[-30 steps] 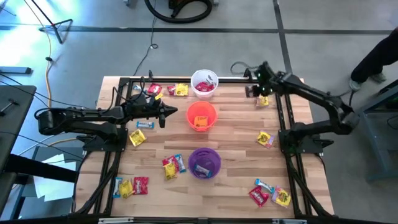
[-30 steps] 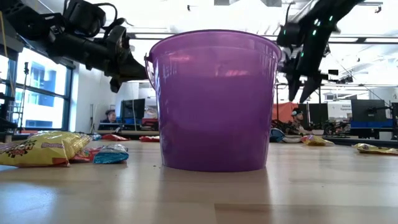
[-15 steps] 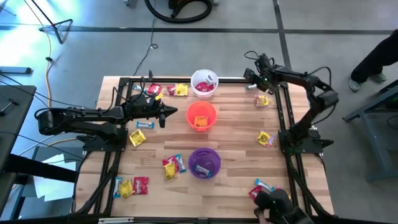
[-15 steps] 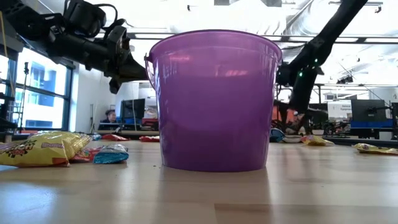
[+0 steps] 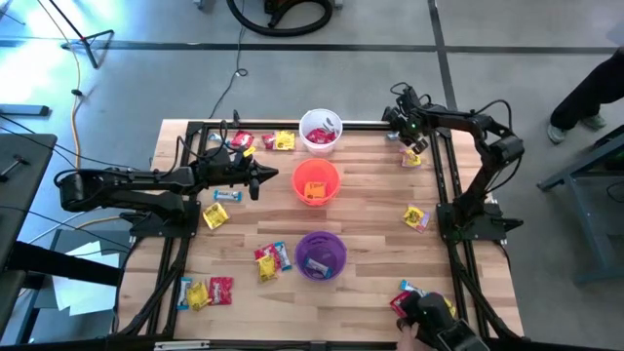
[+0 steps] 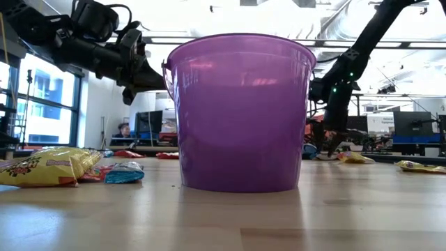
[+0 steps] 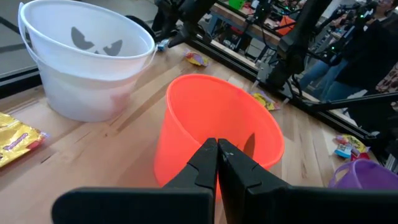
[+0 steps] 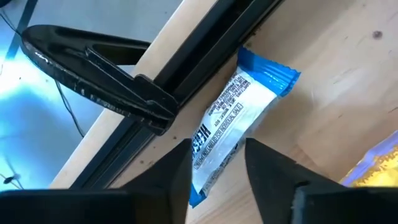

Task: Sort candy
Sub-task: Put the white chocolate into the violet bucket

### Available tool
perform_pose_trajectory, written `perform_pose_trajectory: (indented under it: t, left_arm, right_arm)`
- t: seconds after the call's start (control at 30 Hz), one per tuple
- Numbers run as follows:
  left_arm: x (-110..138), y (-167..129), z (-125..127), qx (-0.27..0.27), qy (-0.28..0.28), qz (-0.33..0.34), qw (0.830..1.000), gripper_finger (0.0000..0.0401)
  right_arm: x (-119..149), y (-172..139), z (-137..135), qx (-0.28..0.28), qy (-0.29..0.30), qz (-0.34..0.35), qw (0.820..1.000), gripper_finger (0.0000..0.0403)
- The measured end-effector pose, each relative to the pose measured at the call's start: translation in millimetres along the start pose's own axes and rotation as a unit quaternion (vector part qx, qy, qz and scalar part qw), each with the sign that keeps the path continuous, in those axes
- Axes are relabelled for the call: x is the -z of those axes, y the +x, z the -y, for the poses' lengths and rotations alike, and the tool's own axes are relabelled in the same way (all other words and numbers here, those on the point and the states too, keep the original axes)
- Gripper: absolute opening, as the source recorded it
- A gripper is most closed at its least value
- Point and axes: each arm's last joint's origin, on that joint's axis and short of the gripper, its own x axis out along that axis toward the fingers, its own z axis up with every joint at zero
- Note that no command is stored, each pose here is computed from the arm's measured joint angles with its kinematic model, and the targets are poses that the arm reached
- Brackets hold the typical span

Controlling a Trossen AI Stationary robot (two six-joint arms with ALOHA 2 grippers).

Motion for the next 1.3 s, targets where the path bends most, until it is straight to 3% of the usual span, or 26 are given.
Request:
perform_pose_trajectory:
  t: [0.27,0.4,0.57,0.77,1.0,1.3]
  left_arm:
    - [0,0,0,0.000,0.000,0.000,1.000,0.0000]
    - [0,0,0,0.000,0.000,0.000,1.000,0.0000]
    - [0,0,0,0.000,0.001,0.000,1.000,0.0000]
    - [0,0,0,0.000,0.001,0.000,1.000,0.0000]
    - [0,0,0,0.000,0.001,0.000,1.000,0.0000]
    - [0,0,0,0.000,0.000,0.000,1.000,0.0000]
  right_arm:
    - [0,0,-1,-0.002,-0.009,0.005,1.000,0.0008]
    - [-1,0,-4,-0.019,-0.048,0.002,0.999,0.0009]
    - [7,-17,-14,-0.070,-0.154,0.008,0.985,0.0002]
    - [28,-57,-23,-0.143,-0.275,0.015,0.951,0.0000]
    - [66,-112,-23,-0.225,-0.358,0.010,0.906,0.0000]
    - [111,-148,-2,-0.220,-0.413,-0.002,0.884,0.0000]
